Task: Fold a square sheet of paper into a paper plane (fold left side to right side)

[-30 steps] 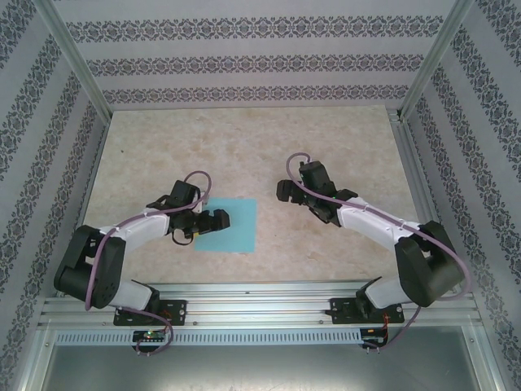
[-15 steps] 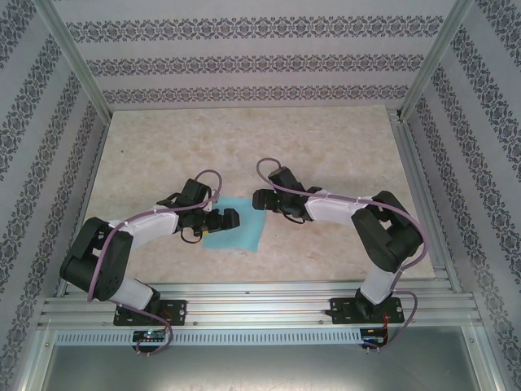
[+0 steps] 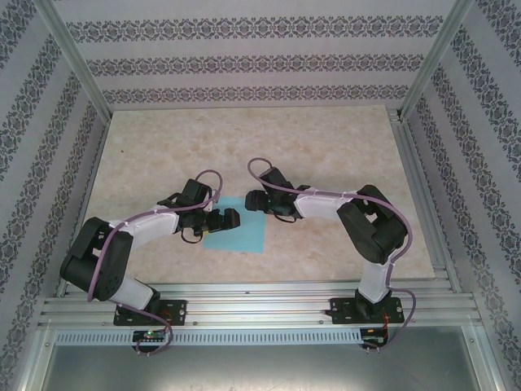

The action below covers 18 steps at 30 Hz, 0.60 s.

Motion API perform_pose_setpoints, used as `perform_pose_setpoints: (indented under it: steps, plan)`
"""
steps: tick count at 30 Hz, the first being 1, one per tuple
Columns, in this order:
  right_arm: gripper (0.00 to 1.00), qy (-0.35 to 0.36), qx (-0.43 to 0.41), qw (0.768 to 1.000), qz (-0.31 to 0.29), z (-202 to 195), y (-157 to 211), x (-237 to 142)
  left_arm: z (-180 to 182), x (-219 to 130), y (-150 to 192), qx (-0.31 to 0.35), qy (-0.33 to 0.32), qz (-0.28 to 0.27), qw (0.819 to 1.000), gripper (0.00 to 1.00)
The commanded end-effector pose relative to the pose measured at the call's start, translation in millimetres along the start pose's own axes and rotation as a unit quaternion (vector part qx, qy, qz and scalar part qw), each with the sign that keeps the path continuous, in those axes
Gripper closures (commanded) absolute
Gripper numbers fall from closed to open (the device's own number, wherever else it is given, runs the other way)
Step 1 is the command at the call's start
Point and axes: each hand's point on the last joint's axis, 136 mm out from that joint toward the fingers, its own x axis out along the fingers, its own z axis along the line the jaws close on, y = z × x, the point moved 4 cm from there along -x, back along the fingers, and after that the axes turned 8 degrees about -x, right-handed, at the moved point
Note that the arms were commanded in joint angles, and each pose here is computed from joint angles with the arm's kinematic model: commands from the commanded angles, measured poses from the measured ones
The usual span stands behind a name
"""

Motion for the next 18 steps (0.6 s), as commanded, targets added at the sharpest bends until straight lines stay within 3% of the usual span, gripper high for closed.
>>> perform_pose_setpoints:
  steps: [1, 14, 18]
  plan:
    - [0.29, -0.043, 0.010, 0.998, 0.034, 20, 14, 12, 17, 9, 12, -0.010, -0.039, 0.019, 0.999, 0.00]
    - [0.41, -0.077, -0.004, 0.996, 0.044, 46, 19, 14, 16, 10, 11, -0.007, -0.036, 0.017, 0.999, 0.00]
    - [0.50, -0.083, -0.005, 0.996, 0.036, 47, 15, 10, 14, 9, 10, -0.005, -0.030, 0.016, 0.999, 0.00]
